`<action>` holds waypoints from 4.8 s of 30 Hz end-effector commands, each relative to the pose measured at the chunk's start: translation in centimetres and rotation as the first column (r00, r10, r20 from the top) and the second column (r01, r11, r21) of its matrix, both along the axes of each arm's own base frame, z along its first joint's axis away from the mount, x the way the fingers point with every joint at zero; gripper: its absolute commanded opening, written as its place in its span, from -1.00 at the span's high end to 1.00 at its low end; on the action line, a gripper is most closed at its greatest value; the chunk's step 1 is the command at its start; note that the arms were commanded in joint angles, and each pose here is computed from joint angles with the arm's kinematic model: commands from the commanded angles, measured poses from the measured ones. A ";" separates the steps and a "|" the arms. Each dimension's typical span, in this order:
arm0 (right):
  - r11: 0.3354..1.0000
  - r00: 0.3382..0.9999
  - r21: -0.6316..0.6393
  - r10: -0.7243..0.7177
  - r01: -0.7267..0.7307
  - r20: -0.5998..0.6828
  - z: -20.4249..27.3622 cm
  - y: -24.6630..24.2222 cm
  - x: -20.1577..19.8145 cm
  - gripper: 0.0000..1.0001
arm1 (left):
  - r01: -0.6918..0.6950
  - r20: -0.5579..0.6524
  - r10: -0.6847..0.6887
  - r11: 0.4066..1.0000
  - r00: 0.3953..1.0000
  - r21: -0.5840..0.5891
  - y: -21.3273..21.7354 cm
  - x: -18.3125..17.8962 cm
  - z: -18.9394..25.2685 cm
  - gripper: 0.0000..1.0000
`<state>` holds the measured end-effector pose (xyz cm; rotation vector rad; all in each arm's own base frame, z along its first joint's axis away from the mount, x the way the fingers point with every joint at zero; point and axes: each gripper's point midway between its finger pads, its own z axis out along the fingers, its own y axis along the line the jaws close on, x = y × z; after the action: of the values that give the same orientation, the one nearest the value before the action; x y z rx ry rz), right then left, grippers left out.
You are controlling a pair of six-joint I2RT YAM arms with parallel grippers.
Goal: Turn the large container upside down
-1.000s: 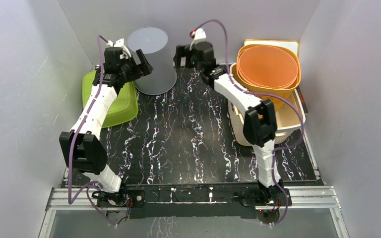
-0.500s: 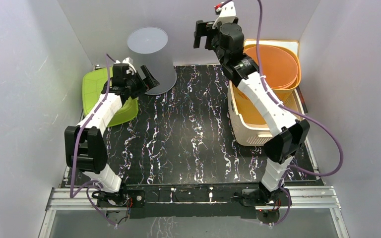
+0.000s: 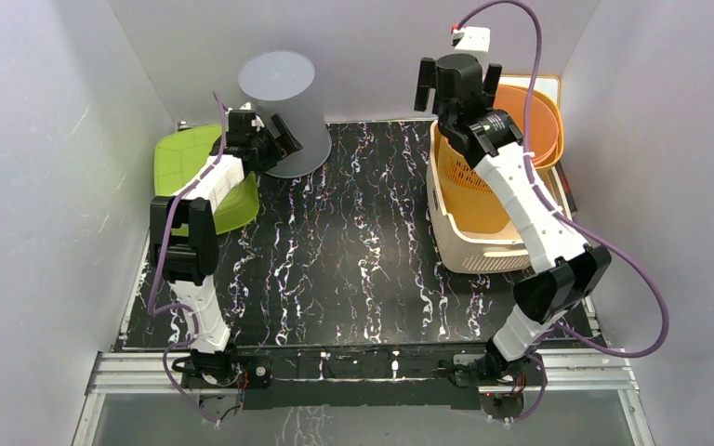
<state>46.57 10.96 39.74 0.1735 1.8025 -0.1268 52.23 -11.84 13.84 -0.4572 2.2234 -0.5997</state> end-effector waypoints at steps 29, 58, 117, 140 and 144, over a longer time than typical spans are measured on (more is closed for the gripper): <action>0.983 0.978 0.177 0.079 -0.045 -0.192 -2.8 -3.3 -5.5 -0.62 | 0.135 0.080 -0.138 0.990 0.987 0.037 1.7 -5.7 7.8 -0.97; 0.982 0.986 0.180 0.089 -0.064 -0.140 -1.6 -4.0 -7.6 -0.59 | 0.095 0.047 -0.100 0.989 0.994 0.112 4.0 -9.6 8.3 -0.97; 0.997 0.974 0.078 0.006 0.011 -0.225 -7.2 -5.6 -2.8 1.00 | 0.069 0.016 -0.070 0.995 0.997 0.069 4.9 -11.8 7.2 -0.97; 0.981 0.762 0.164 -0.030 -0.101 0.646 25.8 -9.5 -16.0 1.00 | 0.066 0.089 -0.069 0.997 0.994 0.042 5.0 -10.0 10.3 -0.97; 0.962 0.660 0.163 0.022 -0.218 0.751 28.9 -8.5 -18.8 1.00 | 0.067 0.119 -0.071 0.997 0.990 0.036 4.9 -9.7 11.5 -0.97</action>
<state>31.98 2.08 60.91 0.2827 1.2794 0.1205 42.00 -6.75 21.51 -0.3531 2.2289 -0.5694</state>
